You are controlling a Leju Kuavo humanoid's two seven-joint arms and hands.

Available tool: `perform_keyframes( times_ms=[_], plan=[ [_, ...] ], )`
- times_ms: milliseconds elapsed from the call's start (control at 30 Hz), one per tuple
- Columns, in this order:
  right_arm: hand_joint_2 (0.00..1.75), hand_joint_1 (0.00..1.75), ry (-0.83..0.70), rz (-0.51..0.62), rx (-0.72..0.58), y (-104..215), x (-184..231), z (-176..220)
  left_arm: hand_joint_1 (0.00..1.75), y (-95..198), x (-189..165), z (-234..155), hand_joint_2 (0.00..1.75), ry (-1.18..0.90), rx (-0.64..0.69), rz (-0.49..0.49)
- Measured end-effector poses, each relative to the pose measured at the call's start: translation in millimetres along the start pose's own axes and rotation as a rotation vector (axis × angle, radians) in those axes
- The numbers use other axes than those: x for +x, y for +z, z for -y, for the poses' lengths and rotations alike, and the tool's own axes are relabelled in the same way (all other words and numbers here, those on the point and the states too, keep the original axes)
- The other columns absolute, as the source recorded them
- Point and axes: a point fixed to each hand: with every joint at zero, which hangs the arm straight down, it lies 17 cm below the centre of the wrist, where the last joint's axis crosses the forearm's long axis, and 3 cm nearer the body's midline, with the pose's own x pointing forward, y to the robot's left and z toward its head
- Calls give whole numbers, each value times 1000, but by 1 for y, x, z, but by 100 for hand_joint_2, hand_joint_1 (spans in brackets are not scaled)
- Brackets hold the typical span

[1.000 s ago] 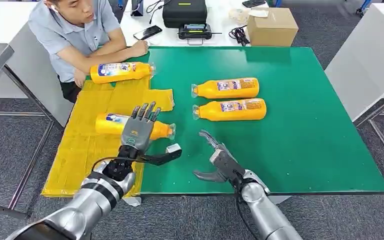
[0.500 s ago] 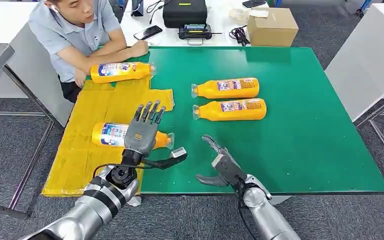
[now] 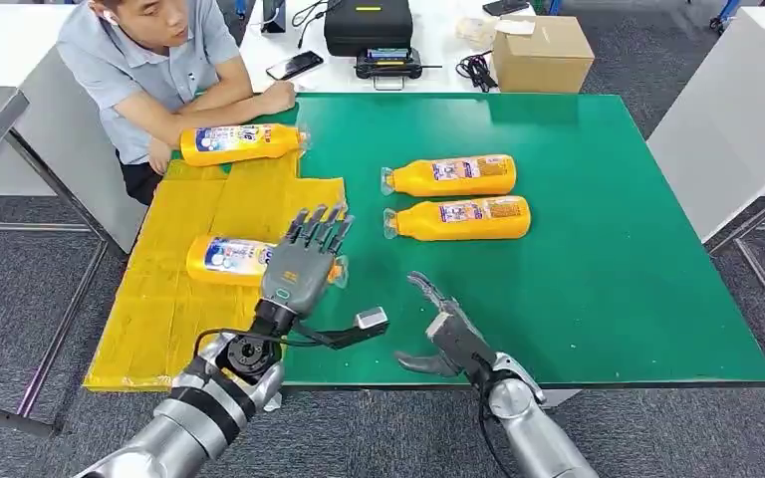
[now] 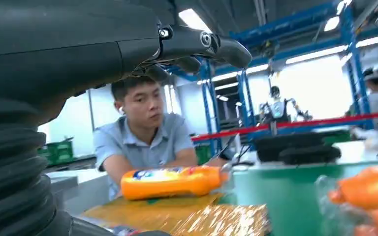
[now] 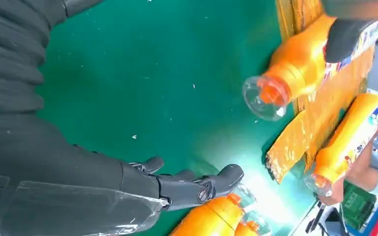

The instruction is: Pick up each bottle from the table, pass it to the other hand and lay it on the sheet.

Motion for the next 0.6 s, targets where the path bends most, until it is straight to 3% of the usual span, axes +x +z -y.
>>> perform_keyframes(
  times_ms=[233,367,400,467,500,600],
  plan=[
    [175,0,-5,41,-23,-3,13,7,0,-2,15,-33,175,74,109,40],
    [175,0,-37,100,-122,-5,34,25,0,2,38,-64,175,356,187,104],
    [0,0,-48,121,-153,-5,43,30,0,5,38,-73,175,417,219,104],
    [0,0,-72,150,-219,-5,59,39,0,10,28,-93,175,560,299,51],
    [175,0,-81,153,-264,-4,64,46,0,11,17,-97,175,642,333,3],
    [175,0,-30,113,-422,1,66,69,0,20,-5,-96,175,824,385,-119]
  ],
)
